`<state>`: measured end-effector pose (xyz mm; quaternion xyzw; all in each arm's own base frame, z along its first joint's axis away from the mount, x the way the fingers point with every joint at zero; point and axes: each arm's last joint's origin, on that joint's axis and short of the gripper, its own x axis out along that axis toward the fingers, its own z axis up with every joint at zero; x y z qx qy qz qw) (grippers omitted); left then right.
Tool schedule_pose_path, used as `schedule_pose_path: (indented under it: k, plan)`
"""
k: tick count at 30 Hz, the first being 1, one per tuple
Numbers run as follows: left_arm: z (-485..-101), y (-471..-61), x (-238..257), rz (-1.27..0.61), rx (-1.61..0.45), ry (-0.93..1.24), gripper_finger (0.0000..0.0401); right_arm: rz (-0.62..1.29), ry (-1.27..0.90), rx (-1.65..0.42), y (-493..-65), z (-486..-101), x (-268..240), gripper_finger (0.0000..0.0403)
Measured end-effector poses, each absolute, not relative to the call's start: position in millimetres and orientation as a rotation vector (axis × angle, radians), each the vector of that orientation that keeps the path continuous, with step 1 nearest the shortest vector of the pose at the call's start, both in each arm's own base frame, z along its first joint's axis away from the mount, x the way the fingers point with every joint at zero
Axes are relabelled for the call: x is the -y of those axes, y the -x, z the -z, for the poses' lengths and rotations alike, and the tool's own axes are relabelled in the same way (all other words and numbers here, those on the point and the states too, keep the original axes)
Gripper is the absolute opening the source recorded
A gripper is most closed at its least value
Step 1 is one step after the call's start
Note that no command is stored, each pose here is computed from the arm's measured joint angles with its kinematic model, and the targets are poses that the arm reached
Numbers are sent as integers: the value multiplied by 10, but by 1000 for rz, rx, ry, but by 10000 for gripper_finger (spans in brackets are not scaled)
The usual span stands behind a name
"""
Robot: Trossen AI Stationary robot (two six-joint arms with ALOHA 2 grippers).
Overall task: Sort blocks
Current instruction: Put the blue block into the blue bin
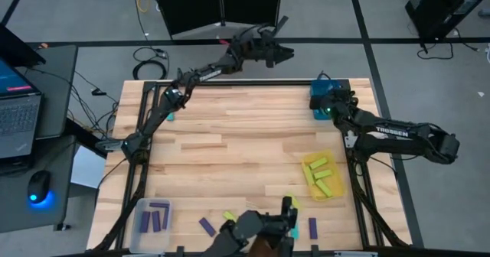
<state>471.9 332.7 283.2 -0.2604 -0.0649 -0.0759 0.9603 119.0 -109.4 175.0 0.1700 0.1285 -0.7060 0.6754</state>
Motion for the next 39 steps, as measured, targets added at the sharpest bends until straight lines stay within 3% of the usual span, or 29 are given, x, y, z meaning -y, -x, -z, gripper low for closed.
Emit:
schedule_pose_path:
  k: [4, 9, 16, 23, 32, 39]
  plan:
    - [-3002, -4637, -3297, 107, 51, 455, 252, 1554, -366, -295, -1208, -1769, 1104, 263]
    - [-3229, -4516, -3048, -55, -182, 322, 195, 1501, -364, -273, -1242, -1805, 1118, 316]
    - [-3589, -4114, -2684, -167, -508, 152, 143, 1215, -304, -207, -1411, -1956, 1096, 306]
    - [-4239, -3683, -2391, -204, -465, 79, 140, 674, -273, -135, -1671, -2094, 875, 277]
    - [-5025, -2901, -1899, -391, -404, -8, 140, 260, -167, -257, -2110, -2153, 252, 281]
    - [-5248, -2417, -1562, -493, -467, -6, 140, -23, -107, -426, -2447, -2307, -437, 286]
